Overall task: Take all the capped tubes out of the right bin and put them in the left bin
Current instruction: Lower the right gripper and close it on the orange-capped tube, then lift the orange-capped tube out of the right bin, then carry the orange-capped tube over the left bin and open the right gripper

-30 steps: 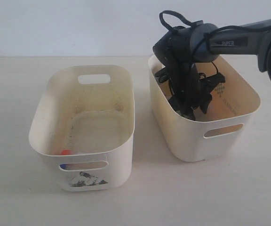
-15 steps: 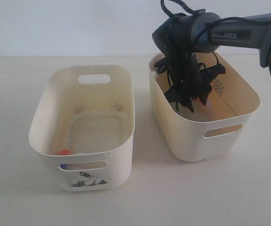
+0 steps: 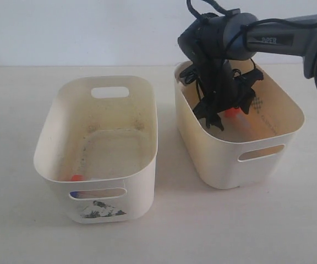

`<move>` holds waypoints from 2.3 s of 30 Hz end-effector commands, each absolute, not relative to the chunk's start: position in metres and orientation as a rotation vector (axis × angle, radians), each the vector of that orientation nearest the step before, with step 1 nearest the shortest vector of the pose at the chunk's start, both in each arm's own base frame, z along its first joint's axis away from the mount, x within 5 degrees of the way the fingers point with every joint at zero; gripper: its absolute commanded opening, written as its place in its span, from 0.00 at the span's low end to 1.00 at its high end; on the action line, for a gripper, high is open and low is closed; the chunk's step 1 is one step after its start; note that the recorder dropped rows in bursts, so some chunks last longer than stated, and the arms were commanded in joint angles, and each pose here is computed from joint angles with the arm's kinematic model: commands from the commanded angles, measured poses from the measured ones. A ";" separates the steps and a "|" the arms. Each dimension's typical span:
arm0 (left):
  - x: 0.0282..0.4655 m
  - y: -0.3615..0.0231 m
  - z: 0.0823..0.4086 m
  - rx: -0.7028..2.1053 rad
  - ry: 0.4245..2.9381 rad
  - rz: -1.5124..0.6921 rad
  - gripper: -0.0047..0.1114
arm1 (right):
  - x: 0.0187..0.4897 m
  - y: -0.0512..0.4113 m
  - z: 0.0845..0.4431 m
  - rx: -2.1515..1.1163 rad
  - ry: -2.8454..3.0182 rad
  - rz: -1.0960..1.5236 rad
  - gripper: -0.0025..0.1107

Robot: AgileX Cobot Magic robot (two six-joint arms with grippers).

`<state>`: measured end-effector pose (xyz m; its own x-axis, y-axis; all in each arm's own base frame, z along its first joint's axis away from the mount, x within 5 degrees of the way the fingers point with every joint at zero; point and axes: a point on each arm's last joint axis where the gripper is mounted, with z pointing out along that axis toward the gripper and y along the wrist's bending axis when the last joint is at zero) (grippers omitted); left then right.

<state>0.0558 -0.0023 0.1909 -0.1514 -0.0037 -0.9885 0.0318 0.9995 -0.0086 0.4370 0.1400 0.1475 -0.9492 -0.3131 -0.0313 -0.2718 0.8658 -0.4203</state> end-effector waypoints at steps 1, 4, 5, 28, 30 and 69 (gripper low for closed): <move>0.055 -0.002 0.192 0.013 1.715 -0.036 0.08 | 0.443 0.122 0.145 -0.381 2.948 -0.674 0.57; 0.055 -0.002 0.192 0.013 1.715 -0.036 0.08 | 0.447 0.109 0.135 -0.318 2.992 -0.660 0.58; 0.055 -0.002 0.192 0.013 1.715 -0.036 0.08 | 0.447 0.107 0.130 -0.300 3.012 -0.644 0.58; 0.055 -0.002 0.192 0.013 1.715 -0.036 0.08 | 0.437 0.121 0.077 -0.300 3.258 -0.301 0.12; 0.055 -0.002 0.192 0.013 1.715 -0.036 0.08 | 0.437 0.123 0.084 -0.282 3.250 -0.264 0.11; 0.055 -0.002 0.192 0.013 1.715 -0.036 0.08 | 0.312 0.115 0.434 -0.353 2.460 0.405 0.02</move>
